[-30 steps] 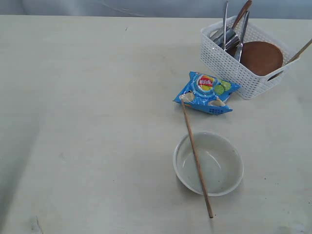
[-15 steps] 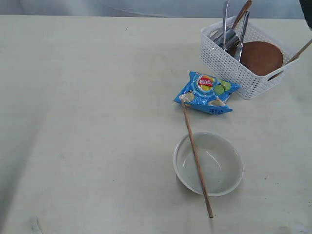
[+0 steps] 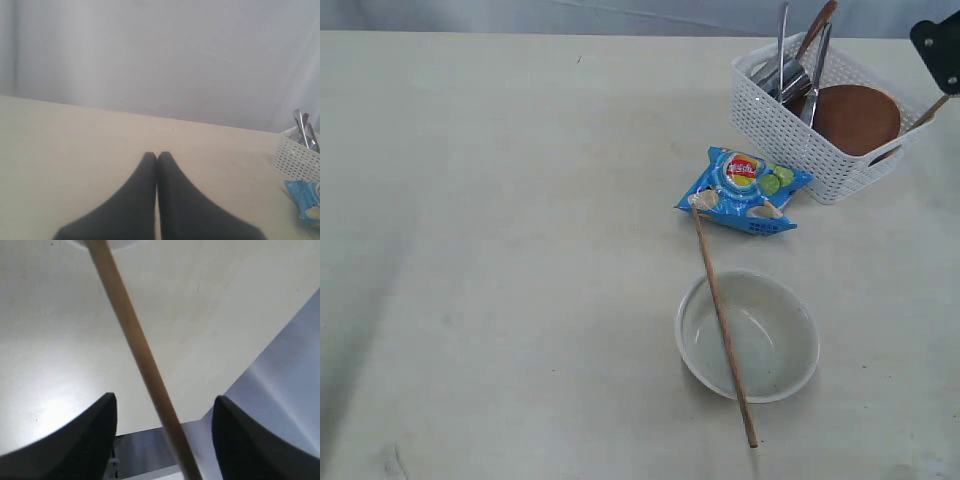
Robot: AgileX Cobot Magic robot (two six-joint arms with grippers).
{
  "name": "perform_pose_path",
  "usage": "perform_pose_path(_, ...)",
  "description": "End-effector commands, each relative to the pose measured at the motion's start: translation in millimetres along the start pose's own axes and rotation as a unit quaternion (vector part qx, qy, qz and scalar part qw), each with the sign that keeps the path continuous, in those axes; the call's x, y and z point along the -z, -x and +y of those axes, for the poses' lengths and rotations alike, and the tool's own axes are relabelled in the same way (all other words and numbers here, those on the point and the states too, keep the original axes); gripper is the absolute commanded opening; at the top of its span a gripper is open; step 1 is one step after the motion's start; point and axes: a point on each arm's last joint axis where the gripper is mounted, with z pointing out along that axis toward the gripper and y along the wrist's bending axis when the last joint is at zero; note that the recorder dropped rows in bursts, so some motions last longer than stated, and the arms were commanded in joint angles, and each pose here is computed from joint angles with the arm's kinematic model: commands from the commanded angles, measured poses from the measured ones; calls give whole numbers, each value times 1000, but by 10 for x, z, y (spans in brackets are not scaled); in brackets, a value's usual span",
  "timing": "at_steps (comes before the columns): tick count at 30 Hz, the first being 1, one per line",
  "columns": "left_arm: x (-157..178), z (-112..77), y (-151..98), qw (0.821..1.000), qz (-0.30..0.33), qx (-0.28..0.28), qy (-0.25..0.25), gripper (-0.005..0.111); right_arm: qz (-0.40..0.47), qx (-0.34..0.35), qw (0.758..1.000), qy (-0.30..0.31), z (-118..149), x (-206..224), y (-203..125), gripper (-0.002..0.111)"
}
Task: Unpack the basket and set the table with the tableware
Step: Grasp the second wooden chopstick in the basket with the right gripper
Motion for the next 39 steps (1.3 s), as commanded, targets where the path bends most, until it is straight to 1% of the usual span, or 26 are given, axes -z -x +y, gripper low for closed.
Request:
perform_pose_path(1, 0, 2, -8, 1000, 1, -8, 0, 0, 5, 24, 1000, -16, -32, -79, 29, 54)
perform_pose_path(5, 0, 2, -8, 1000, 1, -8, 0, 0, 9, 30, 999, -35, -69, -80, 23, 53)
perform_pose_path(7, 0, 2, -8, 1000, 1, -8, 0, 0, 15, 38, 999, -34, -67, -80, 13, 47)
perform_pose_path(8, 0, 2, -8, 1000, 1, -8, 0, 0, 14, 38, 999, -33, -66, -81, 14, 41)
perform_pose_path(10, 0, 2, -8, 1000, 1, -8, 0, 0, 18, 42, 999, -28, -57, -81, 8, 33)
perform_pose_path(13, 0, 1, -6, 1000, 0, -8, -1, 0, 19, 42, 999, -20, -43, -81, 4, 26)
perform_pose_path(22, 0, 1, -6, 1000, 0, -8, -1, 0, 17, 46, 998, -30, -80, -58, 44, 26)
perform_pose_path(25, 0, 1, -6, 1000, 0, -8, -1, 0, 18, 46, 998, -28, -76, -58, 44, 23)
perform_pose_path(28, 0, 1, -6, 1000, 0, -8, -1, 0, 19, 47, 998, -24, -70, -58, 41, 11)
perform_pose_path(29, 0, 1, -6, 1000, 0, -8, -1, 0, 19, 47, 998, -24, -70, -58, 41, 3)
perform_pose_path(30, 0, 1, -6, 1000, 0, -8, -1, 0, 19, 46, 998, -25, -71, -51, 38, 1)
perform_pose_path(33, 0, 1, -6, 1000, 0, -8, -1, 0, 52, 80, 995, -15, -59, -31, -28, 0)
perform_pose_path(39, 0, 1, -6, 1000, 0, -8, -1, 0, 84, 91, 992, -35, -99, 148, -154, 0)
